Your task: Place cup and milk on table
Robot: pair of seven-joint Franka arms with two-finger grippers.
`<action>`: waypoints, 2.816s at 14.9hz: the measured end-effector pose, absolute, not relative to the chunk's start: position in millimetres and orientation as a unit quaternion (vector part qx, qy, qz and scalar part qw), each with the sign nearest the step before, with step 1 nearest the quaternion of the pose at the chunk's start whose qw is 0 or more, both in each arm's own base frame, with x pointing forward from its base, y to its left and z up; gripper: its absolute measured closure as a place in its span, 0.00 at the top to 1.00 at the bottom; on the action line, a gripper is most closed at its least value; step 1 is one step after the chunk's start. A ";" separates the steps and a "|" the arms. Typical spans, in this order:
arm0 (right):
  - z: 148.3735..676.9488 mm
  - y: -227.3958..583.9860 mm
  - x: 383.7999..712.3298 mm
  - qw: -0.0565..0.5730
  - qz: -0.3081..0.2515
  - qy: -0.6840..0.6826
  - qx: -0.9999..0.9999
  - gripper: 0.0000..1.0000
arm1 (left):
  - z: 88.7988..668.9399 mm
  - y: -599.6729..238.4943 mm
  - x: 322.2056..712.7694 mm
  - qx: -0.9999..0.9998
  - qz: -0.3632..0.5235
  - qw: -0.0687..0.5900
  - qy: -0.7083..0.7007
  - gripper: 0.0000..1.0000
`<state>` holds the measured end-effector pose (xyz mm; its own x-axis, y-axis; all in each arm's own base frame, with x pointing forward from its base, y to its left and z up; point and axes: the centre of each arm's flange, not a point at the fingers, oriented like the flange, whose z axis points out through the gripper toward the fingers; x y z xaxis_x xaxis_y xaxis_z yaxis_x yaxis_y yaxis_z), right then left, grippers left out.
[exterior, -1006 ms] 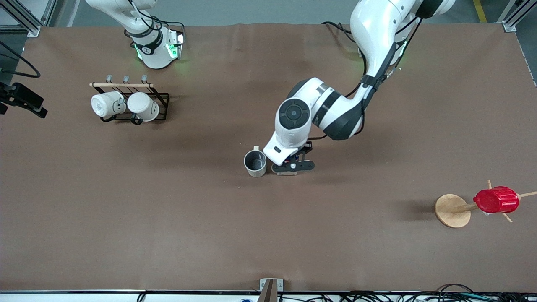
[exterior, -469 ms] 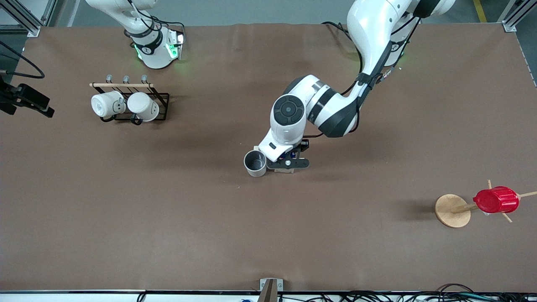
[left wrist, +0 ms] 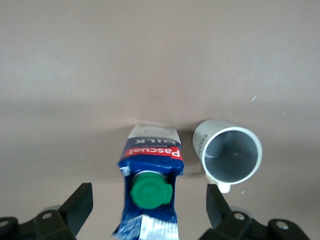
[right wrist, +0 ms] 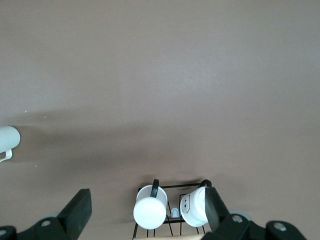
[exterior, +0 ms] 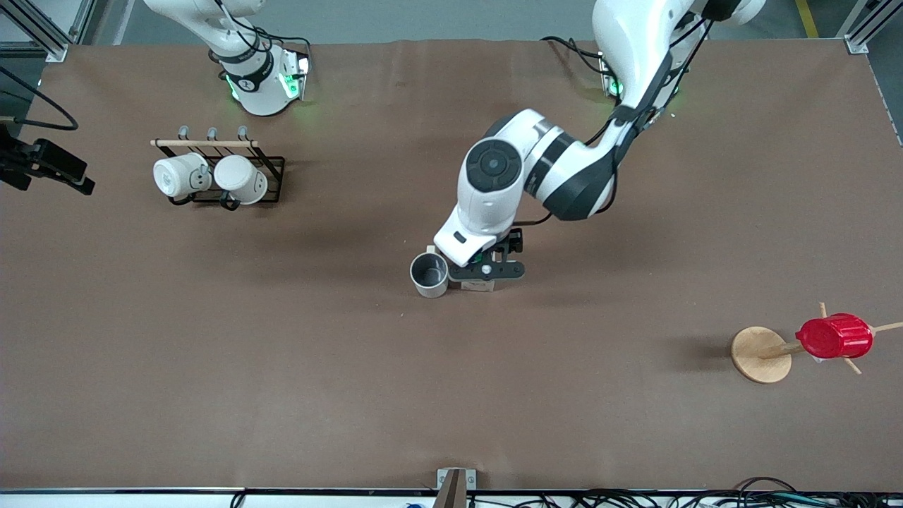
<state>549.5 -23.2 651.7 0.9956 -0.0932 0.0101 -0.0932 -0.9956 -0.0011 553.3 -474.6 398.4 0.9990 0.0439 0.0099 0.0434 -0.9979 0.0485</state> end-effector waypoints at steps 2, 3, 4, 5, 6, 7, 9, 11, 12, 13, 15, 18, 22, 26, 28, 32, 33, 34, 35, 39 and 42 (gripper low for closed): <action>651.5 -23.2 549.2 0.000 -0.004 0.047 -0.999 1.00 | 439.7 -449.6 561.8 0.998 0.019 0.031 0.043 1.00; 651.4 -23.2 549.2 0.000 -0.004 0.047 -0.999 1.00 | 457.6 -432.5 565.9 0.998 0.021 0.030 0.054 1.00; 651.4 -23.2 549.2 0.000 -0.004 0.047 -0.999 1.00 | 474.9 -412.4 570.3 0.997 0.022 0.028 0.067 1.00; 651.4 -23.1 549.2 0.000 -0.004 0.047 -0.999 1.00 | 493.1 -389.4 575.4 0.996 0.023 0.027 0.082 1.00; 651.4 -23.2 549.2 0.000 -0.003 0.046 -0.999 1.00 | 509.9 -367.1 579.8 0.995 0.026 0.027 0.095 1.00; 651.4 -23.1 549.2 0.000 -0.003 0.046 -0.999 1.00 | 524.4 -347.0 583.4 0.994 0.029 0.027 0.105 1.00; 651.4 -23.1 549.2 0.000 -0.003 0.046 -0.999 1.00 | 545.9 -313.9 587.5 0.993 0.032 0.025 0.109 1.00; 651.4 -23.1 549.2 0.000 -0.003 0.046 -0.999 1.00 | 559.1 -290.3 589.9 0.993 0.035 0.023 0.107 1.00; 651.4 -23.1 549.2 0.000 -0.003 0.046 -0.999 1.00 | 564.3 -279.6 592.1 0.993 0.037 0.024 0.107 1.00; 651.3 -23.1 549.2 0.000 -0.003 0.046 -0.999 1.00 | 569.6 -269.3 594.2 0.993 0.040 0.024 0.107 1.00; 651.2 -23.1 549.1 0.000 -0.003 0.045 -0.999 1.00 | 579.7 -246.6 596.4 0.994 0.042 0.022 0.100 1.00; 650.7 -23.0 548.6 0.000 0.000 0.045 -0.999 1.00 | 590.0 -207.6 593.7 0.995 0.041 0.020 0.084 1.00; 650.5 -23.0 548.5 0.000 0.000 0.045 -0.999 1.00 | 601.6 -146.6 586.3 0.997 0.038 0.034 0.060 1.00; 650.4 -23.0 548.5 0.000 0.001 0.045 -0.999 1.00 | 602.9 -116.2 570.0 0.999 0.034 0.029 0.030 1.00; 650.4 -23.0 548.5 0.000 0.001 0.045 -0.999 1.00 | 598.0 -115.1 555.5 0.999 0.026 0.024 0.017 1.00; 650.4 -23.0 548.4 0.000 0.001 0.045 -0.999 1.00 | 585.7 -105.1 529.8 1.000 0.025 0.015 0.004 1.00; 650.4 -23.0 548.4 0.000 0.001 0.045 -0.999 1.00 | 582.9 -100.4 529.2 1.000 0.024 0.012 0.002 1.00; 650.4 -23.0 548.4 0.000 0.001 0.045 -0.999 1.00 | 581.2 -96.7 530.3 1.000 0.024 0.011 -0.004 1.00; 650.4 -23.0 548.4 0.000 0.001 0.045 -0.999 1.00 | 580.7 -93.0 532.1 1.000 0.026 0.011 -0.011 1.00; 650.4 -23.0 548.4 0.000 0.001 0.045 -0.999 1.00 | 581.6 -77.1 541.9 0.999 0.029 0.011 -0.016 1.00; 650.4 -23.1 548.4 0.000 0.001 0.045 -0.999 1.00 | 582.5 -76.8 544.8 0.999 0.030 0.011 -0.016 1.00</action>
